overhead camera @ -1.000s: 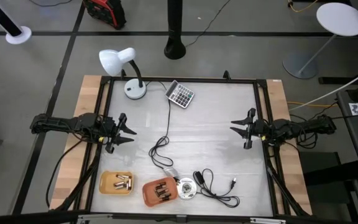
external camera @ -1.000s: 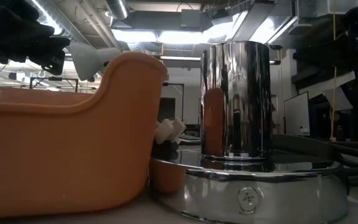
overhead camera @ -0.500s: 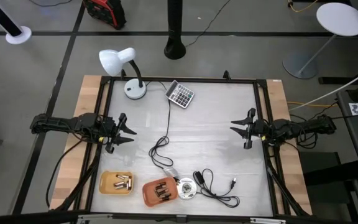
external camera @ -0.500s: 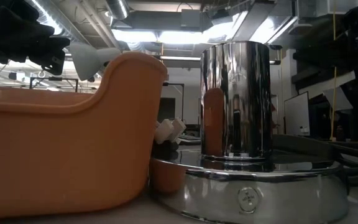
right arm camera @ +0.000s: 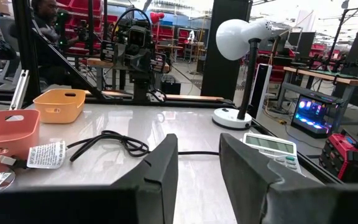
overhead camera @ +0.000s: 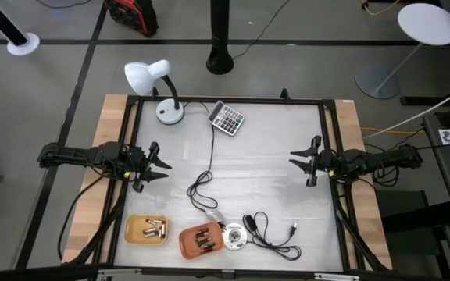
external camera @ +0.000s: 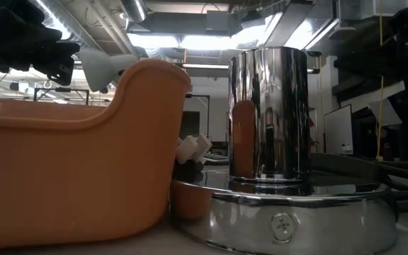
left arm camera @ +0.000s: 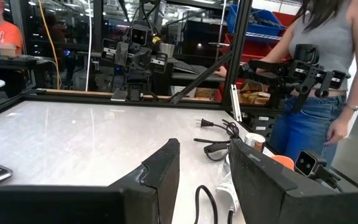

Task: Sort batteries
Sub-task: Return to Home Position

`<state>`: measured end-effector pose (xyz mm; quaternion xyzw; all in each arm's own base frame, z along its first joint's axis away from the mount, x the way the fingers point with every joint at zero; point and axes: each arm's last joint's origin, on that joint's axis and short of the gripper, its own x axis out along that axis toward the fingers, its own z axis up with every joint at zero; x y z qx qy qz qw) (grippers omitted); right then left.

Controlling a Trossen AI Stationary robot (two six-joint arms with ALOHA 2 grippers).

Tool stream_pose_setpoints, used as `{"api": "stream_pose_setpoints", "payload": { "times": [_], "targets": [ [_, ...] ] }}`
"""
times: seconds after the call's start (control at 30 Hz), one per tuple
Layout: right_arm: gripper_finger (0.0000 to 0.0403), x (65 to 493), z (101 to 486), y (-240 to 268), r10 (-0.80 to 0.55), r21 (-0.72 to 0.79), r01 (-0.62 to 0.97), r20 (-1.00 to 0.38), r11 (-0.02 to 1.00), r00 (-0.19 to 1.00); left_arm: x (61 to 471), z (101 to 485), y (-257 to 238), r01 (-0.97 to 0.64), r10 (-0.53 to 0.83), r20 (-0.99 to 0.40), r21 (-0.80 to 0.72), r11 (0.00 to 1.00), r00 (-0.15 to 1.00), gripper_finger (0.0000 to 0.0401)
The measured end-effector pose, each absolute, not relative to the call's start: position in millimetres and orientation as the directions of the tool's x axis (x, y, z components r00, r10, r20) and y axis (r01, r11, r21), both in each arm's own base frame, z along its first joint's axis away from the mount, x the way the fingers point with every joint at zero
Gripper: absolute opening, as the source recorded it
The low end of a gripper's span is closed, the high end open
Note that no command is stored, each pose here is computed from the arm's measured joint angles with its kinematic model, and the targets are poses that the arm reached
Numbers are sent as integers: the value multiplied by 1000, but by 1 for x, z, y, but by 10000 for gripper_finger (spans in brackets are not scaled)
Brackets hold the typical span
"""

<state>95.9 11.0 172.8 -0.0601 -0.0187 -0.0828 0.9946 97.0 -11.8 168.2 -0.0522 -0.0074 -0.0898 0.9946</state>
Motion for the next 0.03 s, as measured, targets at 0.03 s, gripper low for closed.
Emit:
{"api": "stream_pose_setpoints", "payload": {
  "times": [0.03],
  "targets": [
    [115, 96, 173, 11, -162, -117, 167, 47, 979, 986, 97, 168, -12, 179, -178, 24, -103, 978, 984, 130]
  ]
}}
